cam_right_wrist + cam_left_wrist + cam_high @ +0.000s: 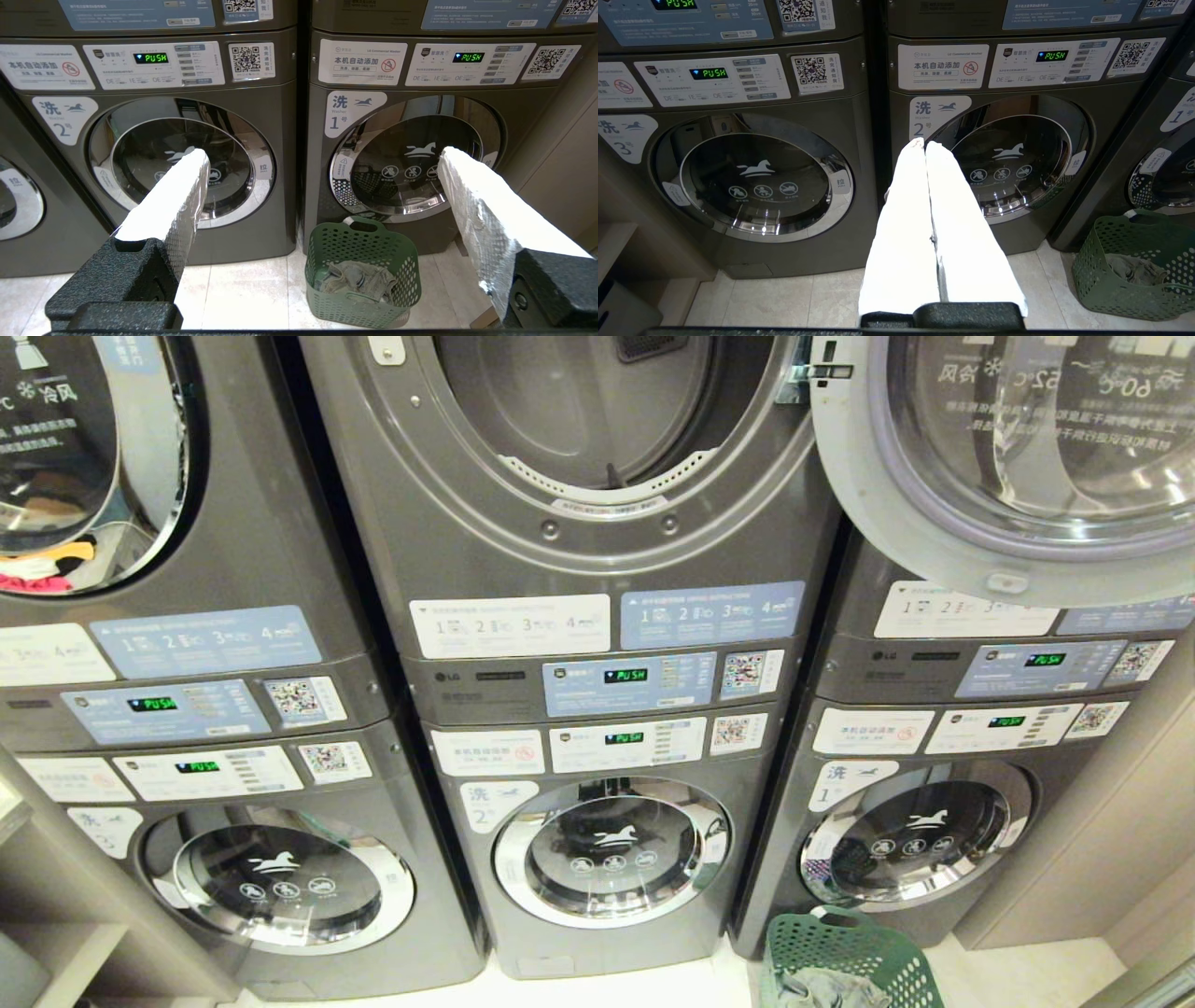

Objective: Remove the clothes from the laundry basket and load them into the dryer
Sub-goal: Take the clothes out of the basket

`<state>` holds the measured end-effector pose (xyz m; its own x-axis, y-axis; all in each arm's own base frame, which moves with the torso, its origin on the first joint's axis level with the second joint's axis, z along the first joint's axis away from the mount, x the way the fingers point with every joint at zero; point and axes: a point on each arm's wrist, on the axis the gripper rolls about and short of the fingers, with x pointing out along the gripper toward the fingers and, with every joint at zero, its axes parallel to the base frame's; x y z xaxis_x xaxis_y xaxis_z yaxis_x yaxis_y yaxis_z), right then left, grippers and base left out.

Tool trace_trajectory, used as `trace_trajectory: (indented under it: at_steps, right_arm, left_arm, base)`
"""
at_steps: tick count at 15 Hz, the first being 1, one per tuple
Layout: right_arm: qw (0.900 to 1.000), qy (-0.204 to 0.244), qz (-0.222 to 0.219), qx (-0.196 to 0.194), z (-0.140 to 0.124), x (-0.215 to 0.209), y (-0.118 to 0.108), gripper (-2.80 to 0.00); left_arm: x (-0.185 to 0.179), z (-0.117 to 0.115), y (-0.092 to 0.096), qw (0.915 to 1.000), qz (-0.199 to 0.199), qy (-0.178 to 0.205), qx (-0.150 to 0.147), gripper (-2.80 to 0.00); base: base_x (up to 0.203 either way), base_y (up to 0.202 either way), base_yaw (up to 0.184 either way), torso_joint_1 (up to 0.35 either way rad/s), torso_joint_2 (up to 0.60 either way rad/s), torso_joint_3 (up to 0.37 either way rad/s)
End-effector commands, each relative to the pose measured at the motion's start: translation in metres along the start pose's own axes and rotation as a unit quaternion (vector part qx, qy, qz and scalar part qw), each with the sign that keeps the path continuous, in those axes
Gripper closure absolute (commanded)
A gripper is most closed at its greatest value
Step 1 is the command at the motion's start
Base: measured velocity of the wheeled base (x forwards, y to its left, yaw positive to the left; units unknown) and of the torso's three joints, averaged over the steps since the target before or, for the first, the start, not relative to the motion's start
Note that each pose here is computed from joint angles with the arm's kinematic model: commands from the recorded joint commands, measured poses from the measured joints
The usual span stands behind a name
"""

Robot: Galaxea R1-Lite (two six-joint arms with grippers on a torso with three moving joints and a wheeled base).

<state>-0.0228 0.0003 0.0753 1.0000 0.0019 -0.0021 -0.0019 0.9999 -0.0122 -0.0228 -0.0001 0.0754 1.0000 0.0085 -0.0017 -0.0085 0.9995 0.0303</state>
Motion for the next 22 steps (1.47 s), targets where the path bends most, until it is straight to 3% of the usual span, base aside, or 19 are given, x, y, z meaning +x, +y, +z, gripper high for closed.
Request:
trace_trajectory:
  at_steps: [1,22]
  right_arm:
    - [1.0,0.0,0.0,0.0,0.0,0.0001,0.0,-2.8]
    - [1.0,0.0,0.0,0.0,0.0,0.0001,0.0,-2.8]
  left_arm:
    - [0.0,-0.0001,0.0,1.0,0.0,0.0,0.0,0.0]
    - [0.0002,-0.0004,0.0,1.0,0.0,0.001,-0.001,0.0]
  base:
    - [0.0,0.0,0.0,0.0,0.0,0.0]
    - [0.0,0.0,0.0,0.0,0.0,0.0]
